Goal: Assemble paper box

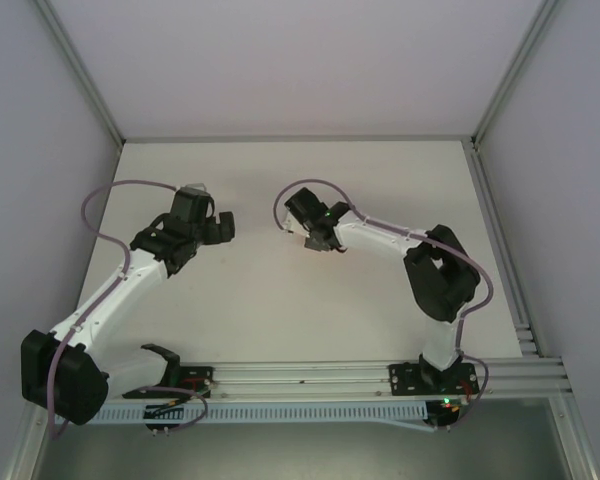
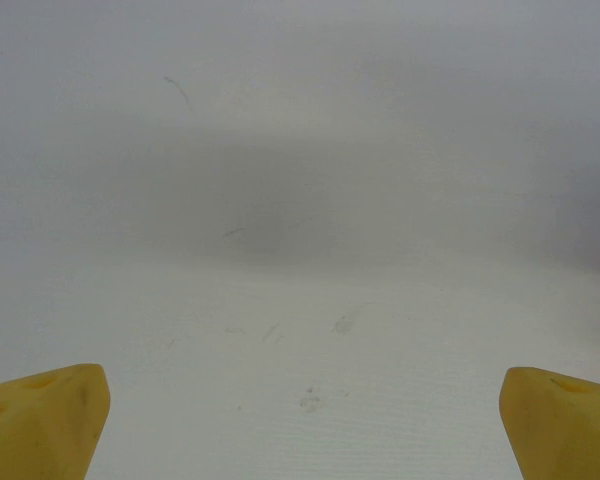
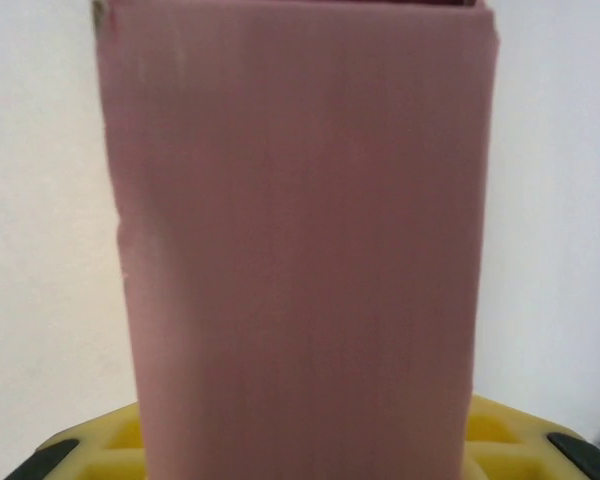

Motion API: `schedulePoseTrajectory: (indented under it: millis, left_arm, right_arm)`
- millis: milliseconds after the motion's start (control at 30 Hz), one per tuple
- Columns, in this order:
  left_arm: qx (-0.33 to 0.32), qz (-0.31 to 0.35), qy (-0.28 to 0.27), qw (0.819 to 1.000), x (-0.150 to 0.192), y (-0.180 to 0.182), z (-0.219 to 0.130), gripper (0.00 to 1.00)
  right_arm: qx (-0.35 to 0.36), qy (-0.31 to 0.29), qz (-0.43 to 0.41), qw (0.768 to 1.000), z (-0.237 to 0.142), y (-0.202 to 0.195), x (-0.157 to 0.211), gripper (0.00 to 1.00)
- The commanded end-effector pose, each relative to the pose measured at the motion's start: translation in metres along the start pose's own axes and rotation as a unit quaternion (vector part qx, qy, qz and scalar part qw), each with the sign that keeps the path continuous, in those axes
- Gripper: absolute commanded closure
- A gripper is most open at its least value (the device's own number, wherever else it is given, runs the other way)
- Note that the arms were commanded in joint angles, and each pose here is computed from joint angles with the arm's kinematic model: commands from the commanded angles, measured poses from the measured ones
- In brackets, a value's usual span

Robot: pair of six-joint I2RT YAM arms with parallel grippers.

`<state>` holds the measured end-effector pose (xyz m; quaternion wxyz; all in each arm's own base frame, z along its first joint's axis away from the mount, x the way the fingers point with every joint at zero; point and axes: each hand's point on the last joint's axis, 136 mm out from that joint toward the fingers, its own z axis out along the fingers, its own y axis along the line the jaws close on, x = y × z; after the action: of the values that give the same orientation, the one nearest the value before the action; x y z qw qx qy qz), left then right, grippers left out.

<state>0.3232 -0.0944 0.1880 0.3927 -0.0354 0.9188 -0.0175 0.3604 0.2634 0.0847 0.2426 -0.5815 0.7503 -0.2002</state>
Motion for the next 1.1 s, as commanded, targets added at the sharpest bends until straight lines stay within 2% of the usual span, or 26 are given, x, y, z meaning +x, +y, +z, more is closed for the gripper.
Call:
schedulePoseTrajectory:
  millis: [0, 133, 167, 333, 400, 467, 633, 700, 767, 900, 1067]
  left_arm:
    - [-0.018, -0.013, -0.004, 1.0, 0.003, 0.01, -0.002, 0.0]
    - [-0.022, -0.015, -0.004, 1.0, 0.004, 0.012, -0.002, 0.0]
    - [-0.023, -0.015, -0.005, 1.0, 0.004, 0.012, -0.002, 0.0]
    - [-0.024, -0.016, -0.005, 1.0, 0.004, 0.012, -0.001, 0.0]
    - [-0.024, -0.016, -0.006, 1.0, 0.003, 0.012, -0.002, 0.0]
    - [-0.024, -0.015, -0.006, 1.0, 0.003, 0.012, -0.002, 0.0]
    - [-0.022, -0.016, -0.01, 1.0, 0.0, 0.011, -0.002, 0.0]
    - [-0.022, -0.016, -0.01, 1.0, 0.001, 0.011, -0.002, 0.0]
    - [-0.021, -0.015, -0.011, 1.0, 0.0, 0.011, -0.002, 0.0]
    - [-0.015, -0.016, -0.019, 1.0, -0.002, 0.01, -0.003, 0.0]
    - [-0.007, -0.017, -0.028, 0.999, -0.006, 0.008, -0.005, 0.0]
  right_arm:
    - [0.112, -0.005, -0.052, 0.992, 0.001, -0.017, -0.006, 0.66]
    - [0.151, -0.049, -0.105, 0.982, 0.003, -0.004, -0.013, 0.63]
    - [0.151, -0.06, -0.117, 0.98, 0.003, 0.003, -0.014, 0.6]
    - [0.143, -0.092, -0.123, 0.978, 0.003, 0.029, -0.009, 0.56]
    - [0.138, -0.094, -0.116, 0.979, 0.002, 0.037, -0.003, 0.47]
    - [0.128, -0.1, -0.099, 0.982, -0.002, 0.042, 0.003, 0.44]
    - [0.069, -0.106, -0.063, 0.99, -0.018, 0.053, 0.013, 0.22]
    - [0.043, -0.108, -0.054, 0.992, -0.026, 0.059, 0.017, 0.17]
    - [0.031, -0.106, -0.045, 0.993, -0.033, 0.06, 0.024, 0.0]
    - [0.008, -0.099, -0.035, 0.994, -0.052, 0.061, 0.037, 0.0]
    - [0.017, -0.165, 0.018, 0.986, -0.093, 0.04, 0.03, 0.0]
